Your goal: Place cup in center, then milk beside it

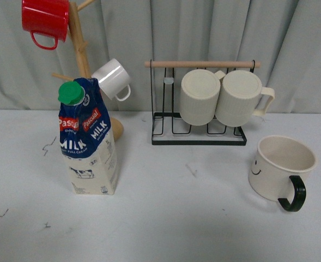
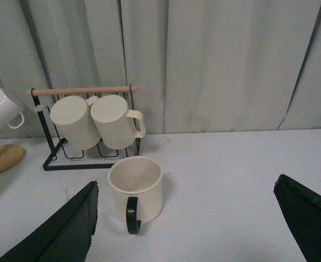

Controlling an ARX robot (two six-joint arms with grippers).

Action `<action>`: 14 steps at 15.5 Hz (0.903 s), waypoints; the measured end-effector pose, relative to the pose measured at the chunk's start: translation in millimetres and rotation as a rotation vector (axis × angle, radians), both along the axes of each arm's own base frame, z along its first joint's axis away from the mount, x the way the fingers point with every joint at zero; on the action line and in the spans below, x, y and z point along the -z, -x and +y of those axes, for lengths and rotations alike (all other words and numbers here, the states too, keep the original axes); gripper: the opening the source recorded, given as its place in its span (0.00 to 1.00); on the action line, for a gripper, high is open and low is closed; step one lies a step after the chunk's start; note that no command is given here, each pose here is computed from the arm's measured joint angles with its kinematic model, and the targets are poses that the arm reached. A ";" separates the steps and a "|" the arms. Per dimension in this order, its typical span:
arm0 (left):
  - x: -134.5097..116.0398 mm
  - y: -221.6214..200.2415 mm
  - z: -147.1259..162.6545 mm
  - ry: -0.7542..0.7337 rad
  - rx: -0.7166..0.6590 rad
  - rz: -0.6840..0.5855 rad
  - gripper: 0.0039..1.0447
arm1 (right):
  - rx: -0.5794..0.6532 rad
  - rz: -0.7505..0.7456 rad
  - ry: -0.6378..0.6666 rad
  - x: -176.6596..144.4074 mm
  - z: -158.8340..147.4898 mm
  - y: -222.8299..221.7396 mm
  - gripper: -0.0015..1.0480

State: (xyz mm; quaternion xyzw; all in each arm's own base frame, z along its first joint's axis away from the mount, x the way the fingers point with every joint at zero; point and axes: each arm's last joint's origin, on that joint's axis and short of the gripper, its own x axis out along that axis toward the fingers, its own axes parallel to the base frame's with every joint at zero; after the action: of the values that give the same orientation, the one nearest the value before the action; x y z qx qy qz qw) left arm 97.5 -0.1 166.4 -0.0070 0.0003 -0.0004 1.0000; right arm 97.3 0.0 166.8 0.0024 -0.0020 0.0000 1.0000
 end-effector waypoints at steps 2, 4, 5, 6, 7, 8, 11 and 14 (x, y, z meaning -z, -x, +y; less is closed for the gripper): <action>0.0 0.0 0.0 0.000 -0.001 0.000 0.94 | 0.103 0.206 0.021 1.3 2.4 -2.6 0.94; 0.0 0.0 0.0 0.000 0.000 0.000 0.94 | 0.174 0.273 -0.032 -26.6 -2.5 -29.2 0.94; 0.0 0.0 0.0 0.000 -0.001 0.000 0.94 | 0.141 0.279 -0.068 -41.0 -1.3 -46.2 0.94; 0.0 0.0 0.0 0.000 0.000 0.000 0.94 | 0.116 0.357 -0.076 -47.0 1.2 -70.0 0.94; 0.0 0.0 0.0 0.000 0.000 0.000 0.94 | 0.118 0.442 -0.089 -45.6 2.5 -93.4 0.94; 0.0 0.0 0.0 0.000 0.000 0.000 0.94 | 0.111 0.502 -0.122 -44.8 4.1 -117.3 0.94; 0.0 0.0 0.0 0.000 -0.001 0.000 0.94 | 0.094 0.626 -0.190 -54.0 12.5 -186.5 0.94; 0.0 0.0 0.0 0.000 0.000 0.000 0.94 | 0.130 0.795 -0.242 -27.9 11.3 -237.3 0.94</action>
State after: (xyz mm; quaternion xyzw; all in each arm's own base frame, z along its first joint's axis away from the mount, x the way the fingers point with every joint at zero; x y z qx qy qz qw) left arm 97.5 -0.1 166.4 -0.0068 0.0001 -0.0002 1.0000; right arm 334.5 11.3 194.8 0.1197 0.3840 -0.0642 0.9133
